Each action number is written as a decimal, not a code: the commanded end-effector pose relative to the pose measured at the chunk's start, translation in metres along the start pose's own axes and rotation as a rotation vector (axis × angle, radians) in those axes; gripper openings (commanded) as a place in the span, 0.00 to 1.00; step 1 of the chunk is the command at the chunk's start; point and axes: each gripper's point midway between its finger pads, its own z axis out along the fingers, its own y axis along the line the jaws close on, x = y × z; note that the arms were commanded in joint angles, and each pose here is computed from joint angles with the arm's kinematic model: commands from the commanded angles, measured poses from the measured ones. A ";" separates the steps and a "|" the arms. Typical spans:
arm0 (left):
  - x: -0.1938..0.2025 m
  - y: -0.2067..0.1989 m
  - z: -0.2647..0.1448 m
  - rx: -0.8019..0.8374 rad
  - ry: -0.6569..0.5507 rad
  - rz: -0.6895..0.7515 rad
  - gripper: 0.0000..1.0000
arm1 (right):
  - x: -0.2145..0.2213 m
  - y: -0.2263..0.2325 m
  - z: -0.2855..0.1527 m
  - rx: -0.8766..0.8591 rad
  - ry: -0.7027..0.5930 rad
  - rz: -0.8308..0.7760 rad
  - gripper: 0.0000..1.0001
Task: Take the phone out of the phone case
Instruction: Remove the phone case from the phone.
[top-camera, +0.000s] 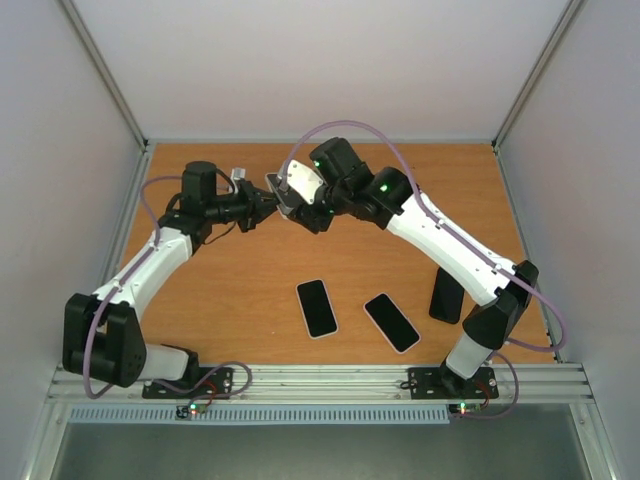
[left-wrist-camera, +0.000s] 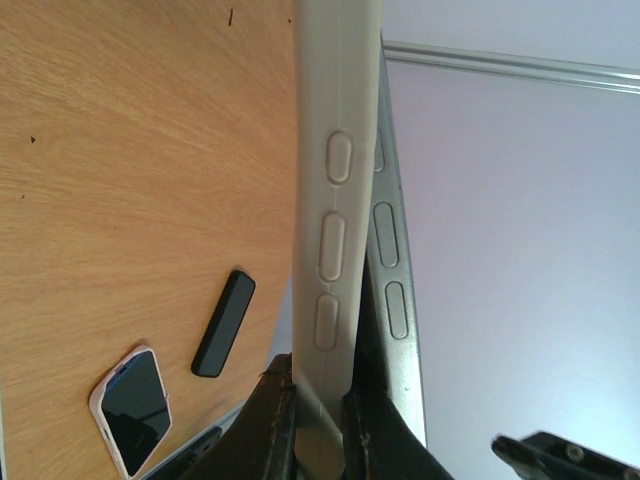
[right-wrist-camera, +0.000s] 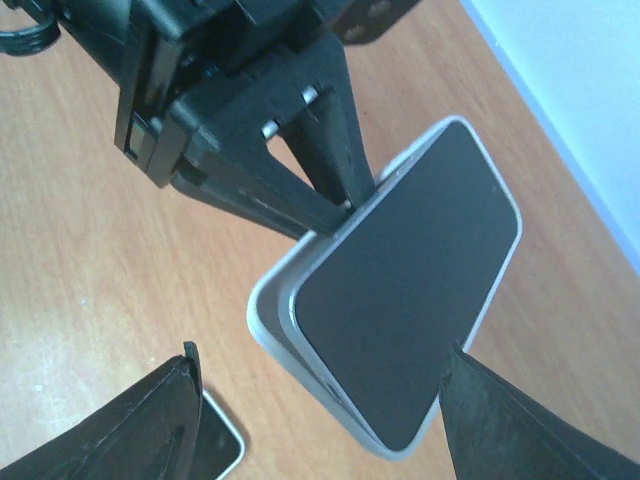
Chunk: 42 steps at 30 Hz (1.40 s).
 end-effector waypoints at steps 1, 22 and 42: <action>-0.003 -0.018 0.000 0.069 0.004 0.036 0.00 | -0.010 -0.008 0.004 0.128 -0.009 -0.110 0.65; -0.003 -0.022 0.002 0.097 0.015 0.039 0.00 | -0.020 -0.026 0.034 0.418 -0.020 -0.371 0.46; -0.002 -0.023 0.003 0.102 0.028 0.050 0.00 | 0.002 -0.044 0.053 0.465 0.034 -0.473 0.43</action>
